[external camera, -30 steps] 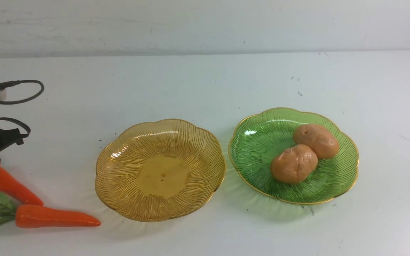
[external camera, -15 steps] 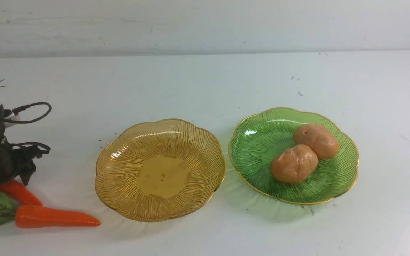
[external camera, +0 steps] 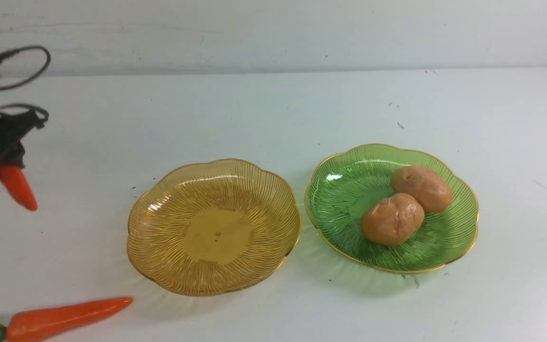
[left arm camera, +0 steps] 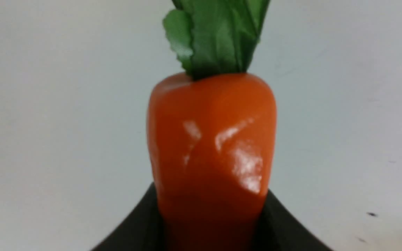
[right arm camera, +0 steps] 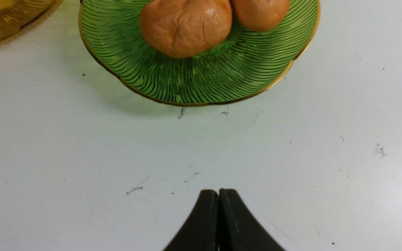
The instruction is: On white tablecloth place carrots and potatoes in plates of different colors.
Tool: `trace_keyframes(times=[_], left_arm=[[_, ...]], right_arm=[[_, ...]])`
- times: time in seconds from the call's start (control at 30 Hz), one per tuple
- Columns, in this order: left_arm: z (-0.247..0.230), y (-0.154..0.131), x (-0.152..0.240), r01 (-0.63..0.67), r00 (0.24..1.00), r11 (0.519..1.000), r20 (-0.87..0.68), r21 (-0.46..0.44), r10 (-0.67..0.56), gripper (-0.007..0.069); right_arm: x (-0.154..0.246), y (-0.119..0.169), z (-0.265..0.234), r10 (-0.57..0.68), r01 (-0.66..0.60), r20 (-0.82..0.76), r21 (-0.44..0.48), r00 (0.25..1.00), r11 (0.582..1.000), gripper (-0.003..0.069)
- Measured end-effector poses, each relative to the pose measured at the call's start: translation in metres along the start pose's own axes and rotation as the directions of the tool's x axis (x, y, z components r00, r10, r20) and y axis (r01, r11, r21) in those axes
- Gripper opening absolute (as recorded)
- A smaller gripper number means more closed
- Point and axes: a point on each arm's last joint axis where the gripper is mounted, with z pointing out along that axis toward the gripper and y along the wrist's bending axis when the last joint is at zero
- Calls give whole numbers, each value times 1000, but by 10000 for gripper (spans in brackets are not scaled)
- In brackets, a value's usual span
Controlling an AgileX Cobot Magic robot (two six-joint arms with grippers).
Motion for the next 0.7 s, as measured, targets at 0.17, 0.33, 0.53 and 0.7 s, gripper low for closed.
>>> trace_keyframes(times=[0.17,0.33,0.53,0.7], left_arm=[[-34,-48,23,-152,984,965,-57,214,167,230],[-24,-126,102,-419,836,780,-137,464,531,248],[-9,-160,142,-507,744,676,-125,534,657,408],[-16,-163,145,-503,721,662,-151,556,676,529]], right_arm=[[0,1,0,9,-9,3,-11,1000,1000,-15],[0,1,0,13,-13,4,-14,1000,1000,-15],[-1,1,0,15,-15,7,-16,1000,1000,-15],[0,1,0,14,-14,-3,-16,1000,1000,-15]])
